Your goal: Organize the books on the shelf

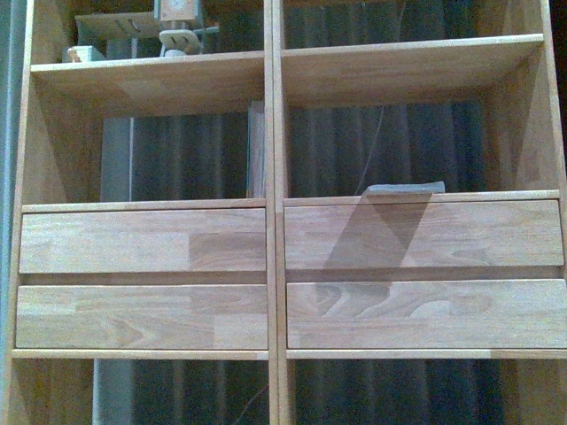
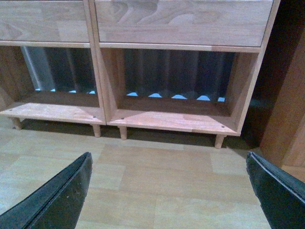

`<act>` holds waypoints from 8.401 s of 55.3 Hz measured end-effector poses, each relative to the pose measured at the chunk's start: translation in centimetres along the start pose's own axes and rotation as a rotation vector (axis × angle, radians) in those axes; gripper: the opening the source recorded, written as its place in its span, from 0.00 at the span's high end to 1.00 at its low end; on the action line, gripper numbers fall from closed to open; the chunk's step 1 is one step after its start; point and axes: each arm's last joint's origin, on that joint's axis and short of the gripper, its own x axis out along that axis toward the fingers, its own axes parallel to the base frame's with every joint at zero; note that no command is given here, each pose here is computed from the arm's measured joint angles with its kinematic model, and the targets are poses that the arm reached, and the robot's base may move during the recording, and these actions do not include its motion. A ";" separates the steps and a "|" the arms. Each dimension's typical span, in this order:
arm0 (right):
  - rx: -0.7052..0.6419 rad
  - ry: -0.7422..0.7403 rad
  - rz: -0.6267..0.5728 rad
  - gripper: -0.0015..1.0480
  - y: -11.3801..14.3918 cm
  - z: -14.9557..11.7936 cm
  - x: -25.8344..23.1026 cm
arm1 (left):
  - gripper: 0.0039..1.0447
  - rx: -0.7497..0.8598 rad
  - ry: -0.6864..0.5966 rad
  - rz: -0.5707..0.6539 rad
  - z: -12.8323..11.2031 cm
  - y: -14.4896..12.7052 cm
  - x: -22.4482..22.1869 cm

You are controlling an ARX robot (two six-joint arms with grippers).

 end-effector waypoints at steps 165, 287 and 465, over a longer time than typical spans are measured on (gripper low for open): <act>0.208 0.270 -0.155 0.07 0.1 0.5 2.9 | 0.07 0.000 0.000 0.000 0.0 0.0 0.0; 1.189 0.431 -0.415 0.55 -0.6 6.1 27.0 | 0.07 0.000 0.000 0.000 0.0 0.0 0.0; 0.844 -0.031 0.601 0.93 2.7 23.5 11.0 | 0.07 -0.835 -0.115 -0.581 18.8 0.6 12.3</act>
